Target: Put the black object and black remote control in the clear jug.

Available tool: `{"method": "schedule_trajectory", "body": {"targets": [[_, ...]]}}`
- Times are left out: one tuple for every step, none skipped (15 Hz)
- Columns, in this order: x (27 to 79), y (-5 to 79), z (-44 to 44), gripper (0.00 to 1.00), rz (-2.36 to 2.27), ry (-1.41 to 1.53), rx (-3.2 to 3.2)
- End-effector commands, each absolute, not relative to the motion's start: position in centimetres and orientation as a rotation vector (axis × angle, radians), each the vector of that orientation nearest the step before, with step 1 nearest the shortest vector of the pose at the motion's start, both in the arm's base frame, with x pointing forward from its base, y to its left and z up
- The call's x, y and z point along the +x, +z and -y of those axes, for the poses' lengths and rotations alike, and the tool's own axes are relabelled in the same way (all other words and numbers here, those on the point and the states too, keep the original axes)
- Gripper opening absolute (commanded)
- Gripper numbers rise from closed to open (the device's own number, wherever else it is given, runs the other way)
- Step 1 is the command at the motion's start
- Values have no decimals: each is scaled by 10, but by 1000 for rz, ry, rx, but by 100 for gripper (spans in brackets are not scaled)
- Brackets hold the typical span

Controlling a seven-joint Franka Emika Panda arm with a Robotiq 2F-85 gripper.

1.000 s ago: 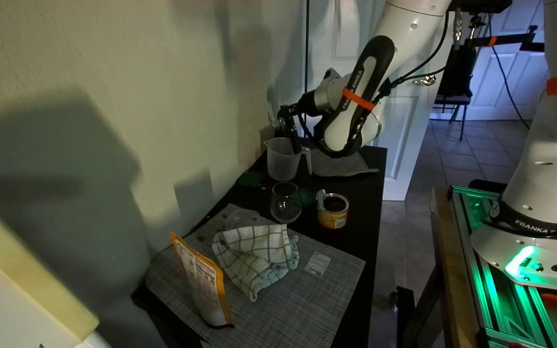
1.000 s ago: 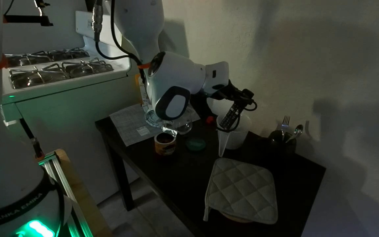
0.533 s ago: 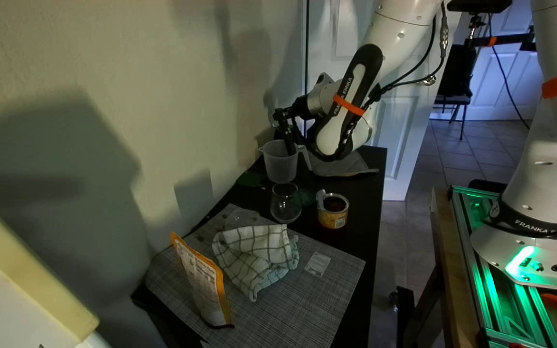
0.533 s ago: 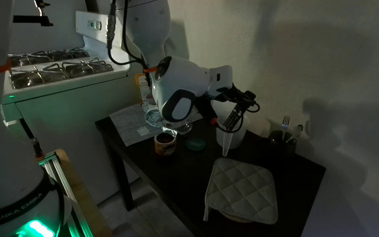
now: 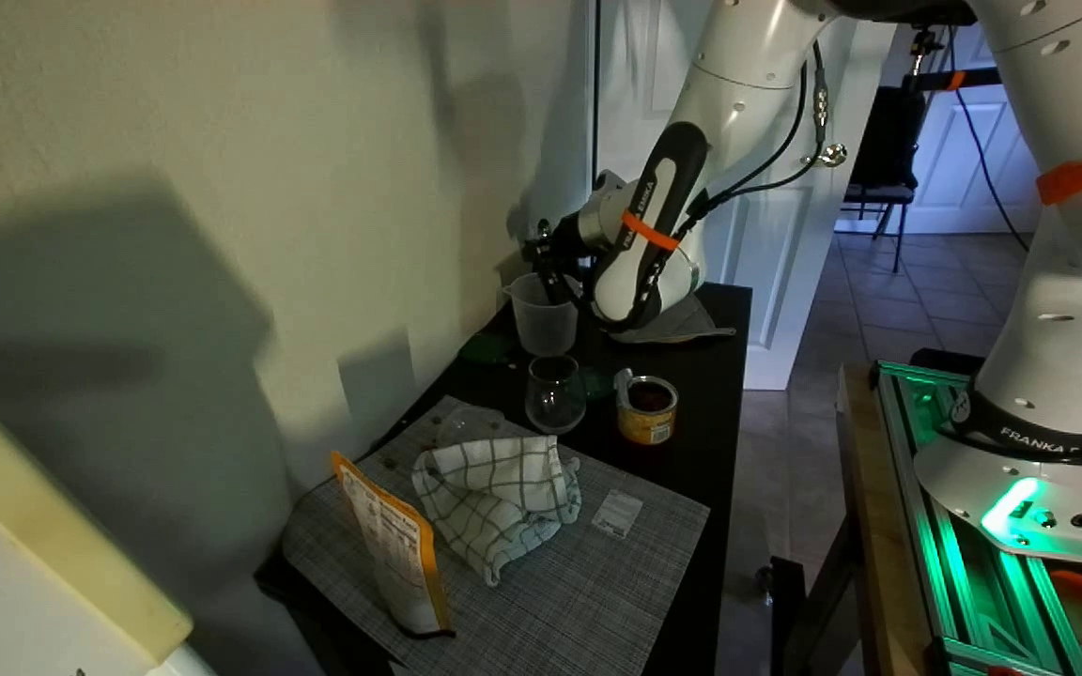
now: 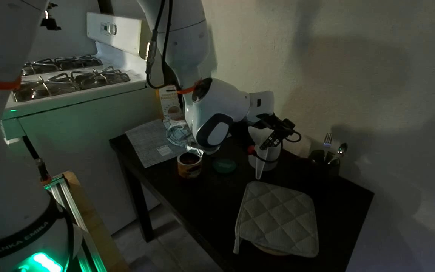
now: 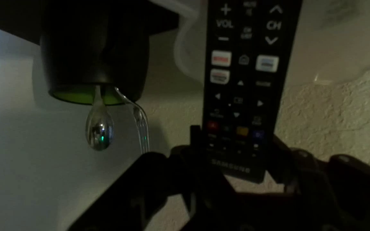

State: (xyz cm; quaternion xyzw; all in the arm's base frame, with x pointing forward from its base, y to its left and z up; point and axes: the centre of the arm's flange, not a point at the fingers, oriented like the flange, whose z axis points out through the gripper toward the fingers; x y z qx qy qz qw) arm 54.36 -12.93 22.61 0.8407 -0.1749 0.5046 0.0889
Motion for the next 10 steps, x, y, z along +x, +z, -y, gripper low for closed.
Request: {"method": "schedule_trajectory", "body": {"targets": [[536, 227, 121, 74, 513, 1394, 2552], [532, 231, 120, 80, 506, 1394, 2567], [530, 234, 120, 88, 505, 1397, 2576], [527, 239, 120, 95, 501, 1404, 2581], [523, 246, 121, 100, 500, 1423, 2584], [519, 256, 122, 100, 498, 1444, 2585], [510, 273, 126, 100, 507, 1461, 2582], [500, 288, 131, 100, 529, 1441, 2584], [485, 308, 143, 100, 547, 1366, 2595], [474, 317, 155, 100, 514, 1293, 2687]]}}
